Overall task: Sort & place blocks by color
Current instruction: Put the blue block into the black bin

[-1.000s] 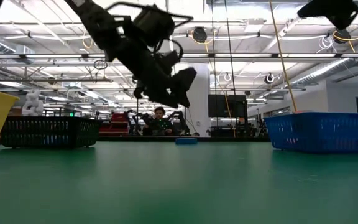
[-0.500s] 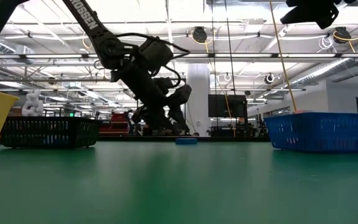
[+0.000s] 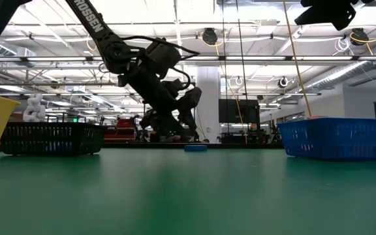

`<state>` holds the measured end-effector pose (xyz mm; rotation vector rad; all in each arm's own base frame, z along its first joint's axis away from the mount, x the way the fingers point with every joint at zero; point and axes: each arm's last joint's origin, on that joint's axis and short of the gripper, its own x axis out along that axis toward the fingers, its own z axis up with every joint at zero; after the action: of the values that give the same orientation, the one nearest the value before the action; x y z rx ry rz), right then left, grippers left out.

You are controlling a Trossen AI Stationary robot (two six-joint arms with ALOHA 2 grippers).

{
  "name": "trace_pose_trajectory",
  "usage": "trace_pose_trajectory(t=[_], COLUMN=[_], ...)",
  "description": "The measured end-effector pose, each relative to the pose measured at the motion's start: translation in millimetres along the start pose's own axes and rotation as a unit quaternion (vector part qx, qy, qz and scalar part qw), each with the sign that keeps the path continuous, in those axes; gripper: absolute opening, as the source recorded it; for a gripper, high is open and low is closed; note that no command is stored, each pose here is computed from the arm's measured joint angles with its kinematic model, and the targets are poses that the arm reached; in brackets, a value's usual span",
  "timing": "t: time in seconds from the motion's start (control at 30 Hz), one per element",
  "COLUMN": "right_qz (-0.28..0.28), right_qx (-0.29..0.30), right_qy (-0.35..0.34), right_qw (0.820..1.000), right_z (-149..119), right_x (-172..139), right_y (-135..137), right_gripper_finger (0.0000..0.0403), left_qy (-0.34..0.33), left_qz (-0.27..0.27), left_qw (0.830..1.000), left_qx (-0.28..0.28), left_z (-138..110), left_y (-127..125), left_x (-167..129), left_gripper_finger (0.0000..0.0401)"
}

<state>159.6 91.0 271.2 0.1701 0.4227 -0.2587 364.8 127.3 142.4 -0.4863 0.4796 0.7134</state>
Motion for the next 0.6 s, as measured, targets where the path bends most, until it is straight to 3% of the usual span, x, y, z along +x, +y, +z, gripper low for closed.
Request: trace_pose_trajectory(t=[0.6], right_qz=[0.000], right_qx=[0.000], right_qy=[0.000], right_qw=[1.000], right_z=[0.0], right_x=[0.0], right_y=[0.0], right_gripper_finger=[0.0203], left_qy=[0.007], left_qz=[-0.008], left_qw=[1.000], left_qx=[-0.018], left_z=[-5.0], left_y=[-7.6], left_x=[-2.5], left_gripper_finger=[0.0189])
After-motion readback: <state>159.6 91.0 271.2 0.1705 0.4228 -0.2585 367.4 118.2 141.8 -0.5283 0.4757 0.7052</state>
